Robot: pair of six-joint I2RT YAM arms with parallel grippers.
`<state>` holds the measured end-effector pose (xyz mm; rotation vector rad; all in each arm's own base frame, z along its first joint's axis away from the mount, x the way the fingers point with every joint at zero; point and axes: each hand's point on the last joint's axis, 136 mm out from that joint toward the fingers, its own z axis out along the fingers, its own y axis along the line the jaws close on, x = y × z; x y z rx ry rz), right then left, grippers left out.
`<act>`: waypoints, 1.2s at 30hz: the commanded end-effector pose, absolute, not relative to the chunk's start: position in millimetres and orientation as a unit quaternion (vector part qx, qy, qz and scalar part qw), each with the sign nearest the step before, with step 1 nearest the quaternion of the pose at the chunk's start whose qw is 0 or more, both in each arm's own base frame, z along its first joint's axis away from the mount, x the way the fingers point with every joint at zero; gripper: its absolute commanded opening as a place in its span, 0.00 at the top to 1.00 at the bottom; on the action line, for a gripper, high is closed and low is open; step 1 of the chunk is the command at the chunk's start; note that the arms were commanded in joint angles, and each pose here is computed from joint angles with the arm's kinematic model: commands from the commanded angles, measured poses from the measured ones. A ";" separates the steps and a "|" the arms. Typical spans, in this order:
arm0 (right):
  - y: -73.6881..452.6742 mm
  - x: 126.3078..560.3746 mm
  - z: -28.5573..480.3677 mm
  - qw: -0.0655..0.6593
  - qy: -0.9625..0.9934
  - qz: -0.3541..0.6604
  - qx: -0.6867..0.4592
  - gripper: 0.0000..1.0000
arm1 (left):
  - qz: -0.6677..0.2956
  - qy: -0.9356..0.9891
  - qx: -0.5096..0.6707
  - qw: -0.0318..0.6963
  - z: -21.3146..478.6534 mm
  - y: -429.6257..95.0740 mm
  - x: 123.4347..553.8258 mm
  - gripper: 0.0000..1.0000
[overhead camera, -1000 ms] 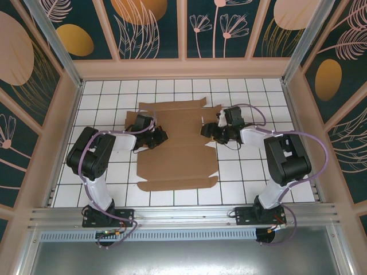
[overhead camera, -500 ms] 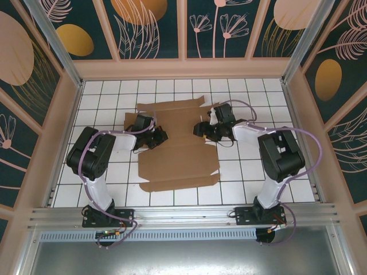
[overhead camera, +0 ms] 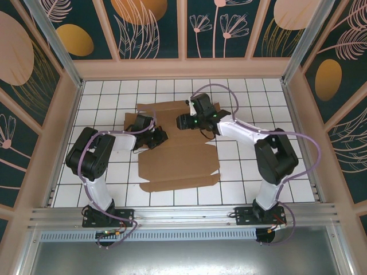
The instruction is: Fold the paper box
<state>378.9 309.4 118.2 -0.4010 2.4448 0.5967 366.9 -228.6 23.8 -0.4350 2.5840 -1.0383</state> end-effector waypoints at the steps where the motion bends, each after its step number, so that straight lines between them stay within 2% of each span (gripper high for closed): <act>1: 295.6 396.9 101.2 0.299 0.930 0.158 -0.147 0.28 | -0.398 0.888 -0.125 0.195 72.7 -238.6 378.3 0.82; 5: 301.6 395.9 80.0 0.292 0.932 0.098 -0.189 0.19 | -0.400 0.880 -0.123 0.224 112.8 -223.5 385.5 0.73; 9: 307.6 395.4 58.8 0.276 0.937 0.078 -0.200 0.14 | -0.353 0.891 -0.134 0.252 129.7 -184.5 391.4 0.64; 13: 319.9 398.8 51.4 0.282 0.933 0.064 -0.214 0.16 | -0.331 0.892 -0.148 0.271 142.6 -152.6 408.9 0.51; 15: 322.7 404.1 51.3 0.293 0.931 0.066 -0.208 0.20 | -0.314 0.894 -0.154 0.279 143.3 -138.2 419.7 0.39; 16: 323.8 406.1 50.9 0.297 0.930 0.070 -0.206 0.23 | -0.304 0.897 -0.156 0.282 143.0 -132.5 425.5 0.36; 20: 335.2 419.0 50.5 0.284 0.932 0.093 -0.203 0.25 | -0.281 0.900 -0.172 0.286 143.8 -111.8 454.7 0.35; 26: 348.7 432.3 44.4 0.271 0.933 0.067 -0.225 0.14 | -0.255 0.905 -0.189 0.283 131.8 -89.4 492.2 0.34; 32: 349.7 430.9 26.8 0.240 0.943 0.060 -0.223 0.14 | -0.228 0.920 -0.190 0.258 109.7 -83.0 516.5 0.33; 36: 346.2 424.8 12.3 0.224 0.947 0.057 -0.224 0.20 | -0.206 0.930 -0.188 0.239 89.1 -79.1 526.3 0.33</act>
